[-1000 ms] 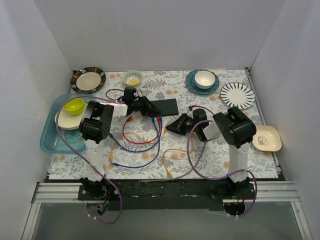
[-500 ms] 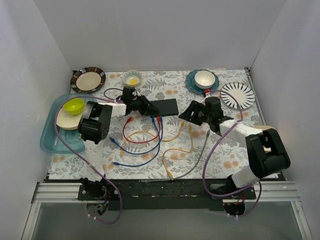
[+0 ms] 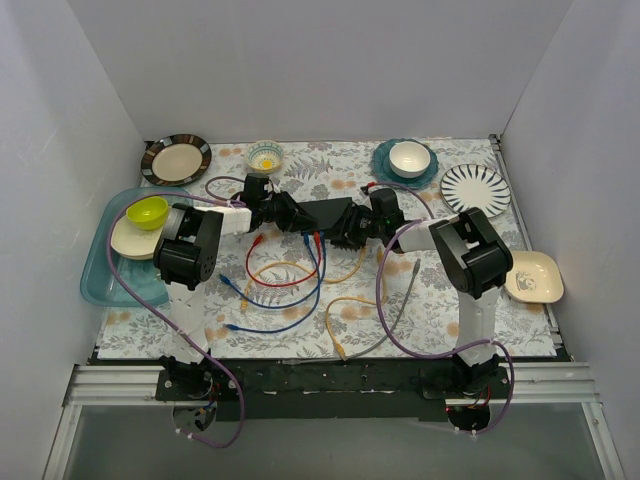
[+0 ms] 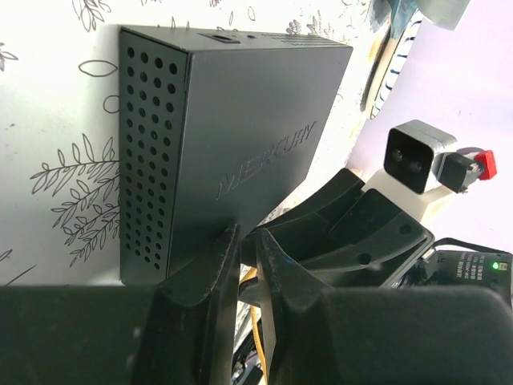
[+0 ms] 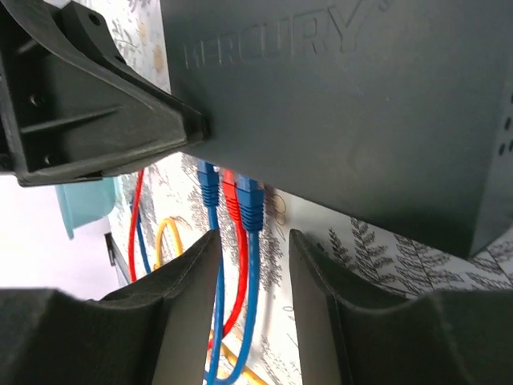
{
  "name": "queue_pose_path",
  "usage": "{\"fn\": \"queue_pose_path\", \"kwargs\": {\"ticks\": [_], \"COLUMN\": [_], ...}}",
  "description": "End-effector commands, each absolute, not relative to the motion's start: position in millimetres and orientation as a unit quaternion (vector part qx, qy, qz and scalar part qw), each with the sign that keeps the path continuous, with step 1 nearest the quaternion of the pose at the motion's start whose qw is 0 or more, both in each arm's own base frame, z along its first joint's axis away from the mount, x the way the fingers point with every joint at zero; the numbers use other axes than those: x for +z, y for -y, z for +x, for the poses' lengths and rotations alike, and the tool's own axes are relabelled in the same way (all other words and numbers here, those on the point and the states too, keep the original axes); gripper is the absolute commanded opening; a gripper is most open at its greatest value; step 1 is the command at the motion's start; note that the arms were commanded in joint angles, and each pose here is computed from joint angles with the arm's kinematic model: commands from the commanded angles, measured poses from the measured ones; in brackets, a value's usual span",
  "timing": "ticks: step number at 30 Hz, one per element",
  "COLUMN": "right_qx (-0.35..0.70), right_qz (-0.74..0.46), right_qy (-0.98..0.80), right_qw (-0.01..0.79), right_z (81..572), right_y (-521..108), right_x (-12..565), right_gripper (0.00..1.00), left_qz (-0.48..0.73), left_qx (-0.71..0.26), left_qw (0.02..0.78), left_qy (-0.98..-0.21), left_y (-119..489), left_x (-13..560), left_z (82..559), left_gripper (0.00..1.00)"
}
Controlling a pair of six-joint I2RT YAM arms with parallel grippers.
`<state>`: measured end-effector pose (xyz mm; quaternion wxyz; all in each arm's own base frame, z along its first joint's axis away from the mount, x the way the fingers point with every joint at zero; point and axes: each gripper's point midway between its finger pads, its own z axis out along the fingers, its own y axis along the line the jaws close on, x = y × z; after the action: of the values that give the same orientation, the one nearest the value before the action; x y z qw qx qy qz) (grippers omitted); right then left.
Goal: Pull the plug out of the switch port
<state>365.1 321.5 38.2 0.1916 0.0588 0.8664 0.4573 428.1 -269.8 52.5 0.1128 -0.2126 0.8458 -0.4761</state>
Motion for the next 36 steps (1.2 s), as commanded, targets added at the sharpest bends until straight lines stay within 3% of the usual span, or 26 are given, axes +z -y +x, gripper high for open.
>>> {"fn": "queue_pose_path", "kwargs": {"ticks": [1, 12, 27, 33, 36], "right_qx": [0.481, 0.497, 0.521, 0.527, 0.525], "right_qz": [0.066, 0.138, 0.181, 0.179, 0.17], "right_qy": [-0.851, -0.839, -0.818, -0.815, -0.818], "right_qw": [0.198, 0.171, 0.163, 0.162, 0.163], "right_z": [377.1, 391.3, 389.5, 382.0, 378.4], "right_y": [-334.2, -342.2, -341.6, -339.1, -337.5], "right_x": [48.9, 26.7, 20.8, 16.5, 14.1], "right_gripper": [0.48, 0.45, 0.22, 0.04, 0.01], "left_qz": [-0.205, -0.2, -0.198, -0.2, -0.206], "left_qx": [-0.469, -0.473, -0.472, -0.478, -0.485], "left_qw": [0.142, 0.136, 0.129, 0.123, 0.113], "left_qy": [-0.848, -0.847, -0.849, -0.847, -0.843], "left_y": [262.6, 264.4, 263.5, 263.1, 264.3], "left_x": [72.1, 73.0, 67.9, 66.4, 64.1], "left_z": [435.0, 433.4, 425.0, 416.7, 413.3], "left_gripper": [0.15, 0.16, 0.16, 0.15, 0.15]}}
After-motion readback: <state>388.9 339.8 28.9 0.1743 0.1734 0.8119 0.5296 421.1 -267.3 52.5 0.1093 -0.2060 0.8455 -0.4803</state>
